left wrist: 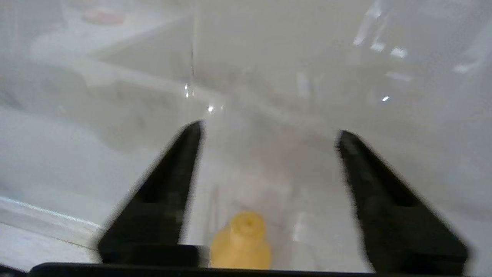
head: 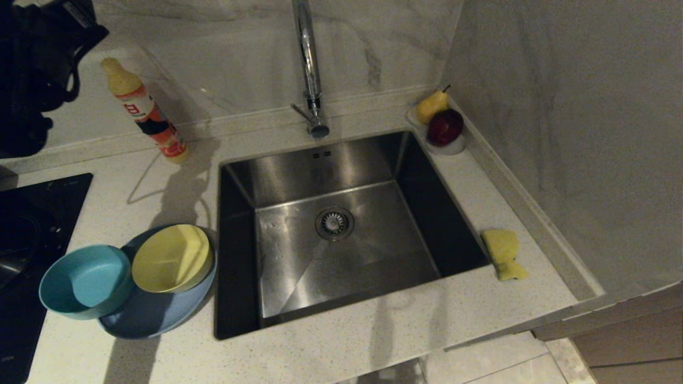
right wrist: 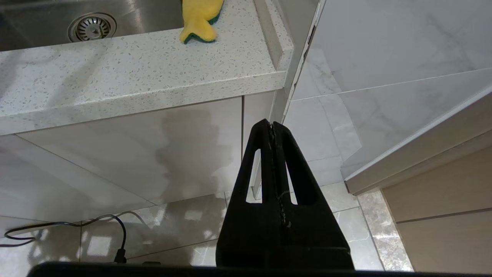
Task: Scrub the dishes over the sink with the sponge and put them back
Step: Turn on the faucet
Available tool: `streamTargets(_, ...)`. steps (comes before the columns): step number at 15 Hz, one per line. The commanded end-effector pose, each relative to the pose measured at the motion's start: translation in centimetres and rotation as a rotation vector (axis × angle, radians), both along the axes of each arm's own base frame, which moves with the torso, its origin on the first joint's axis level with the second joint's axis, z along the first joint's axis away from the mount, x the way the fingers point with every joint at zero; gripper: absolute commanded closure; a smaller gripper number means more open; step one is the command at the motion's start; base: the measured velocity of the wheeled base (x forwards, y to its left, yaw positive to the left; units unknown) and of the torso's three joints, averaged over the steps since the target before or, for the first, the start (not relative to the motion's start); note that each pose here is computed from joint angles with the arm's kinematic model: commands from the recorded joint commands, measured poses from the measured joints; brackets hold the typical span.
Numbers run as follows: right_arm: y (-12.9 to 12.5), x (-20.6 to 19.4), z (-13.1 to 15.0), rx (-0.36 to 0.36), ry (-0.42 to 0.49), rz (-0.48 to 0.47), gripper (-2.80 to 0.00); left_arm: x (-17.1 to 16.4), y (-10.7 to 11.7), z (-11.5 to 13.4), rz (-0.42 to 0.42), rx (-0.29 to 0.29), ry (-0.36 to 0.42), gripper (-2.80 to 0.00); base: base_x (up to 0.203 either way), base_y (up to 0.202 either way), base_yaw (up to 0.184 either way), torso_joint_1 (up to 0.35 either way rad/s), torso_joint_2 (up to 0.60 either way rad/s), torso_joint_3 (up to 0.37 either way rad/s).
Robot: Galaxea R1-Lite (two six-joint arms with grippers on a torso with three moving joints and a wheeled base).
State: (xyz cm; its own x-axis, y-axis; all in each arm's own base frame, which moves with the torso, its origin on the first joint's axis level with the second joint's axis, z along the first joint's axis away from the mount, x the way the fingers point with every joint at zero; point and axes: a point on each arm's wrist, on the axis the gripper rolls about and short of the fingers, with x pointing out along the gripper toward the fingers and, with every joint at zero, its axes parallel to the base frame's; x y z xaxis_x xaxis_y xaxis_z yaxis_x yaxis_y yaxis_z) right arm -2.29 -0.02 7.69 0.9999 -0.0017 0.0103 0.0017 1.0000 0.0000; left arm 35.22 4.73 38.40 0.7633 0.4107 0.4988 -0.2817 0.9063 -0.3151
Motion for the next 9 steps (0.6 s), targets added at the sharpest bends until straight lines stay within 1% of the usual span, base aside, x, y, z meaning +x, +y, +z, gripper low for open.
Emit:
streamTargets(1, 0.0, 0.0, 0.0, 0.0, -0.002, 0.0, 0.0, -7.0, -0.8, 3.9, -0.005, 0.008, -0.062, 0.0, 0.0, 0.0, 0.0, 0.0, 0.0, 0.0)
streamTargets(3, 0.0, 0.0, 0.0, 0.0, -0.002, 0.0, 0.0, -11.3, -1.4, 5.0, -0.015, 0.006, -0.016, 0.0, 0.0, 0.0, 0.0, 0.0, 0.0, 0.0)
streamTargets(5, 0.0, 0.0, 0.0, 0.0, -0.002, 0.0, 0.0, -15.2, -2.0, 4.9, -0.021, -0.004, 0.061, 0.0, 0.0, 0.0, 0.0, 0.0, 0.0, 0.0)
streamTargets(7, 0.0, 0.0, 0.0, 0.0, -0.002, 0.0, 0.0, -19.4, -2.5, 2.6, -0.007, -0.019, 0.177, 0.0, 0.0, 0.0, 0.0, 0.0, 0.0, 0.0)
streamTargets(9, 0.0, 0.0, 0.0, 0.0, -0.002, 0.0, 0.0, -23.2, -2.9, -0.6, -0.007, -0.02, 0.282, 0.0, 0.0, 0.0, 0.0, 0.0, 0.0, 0.0)
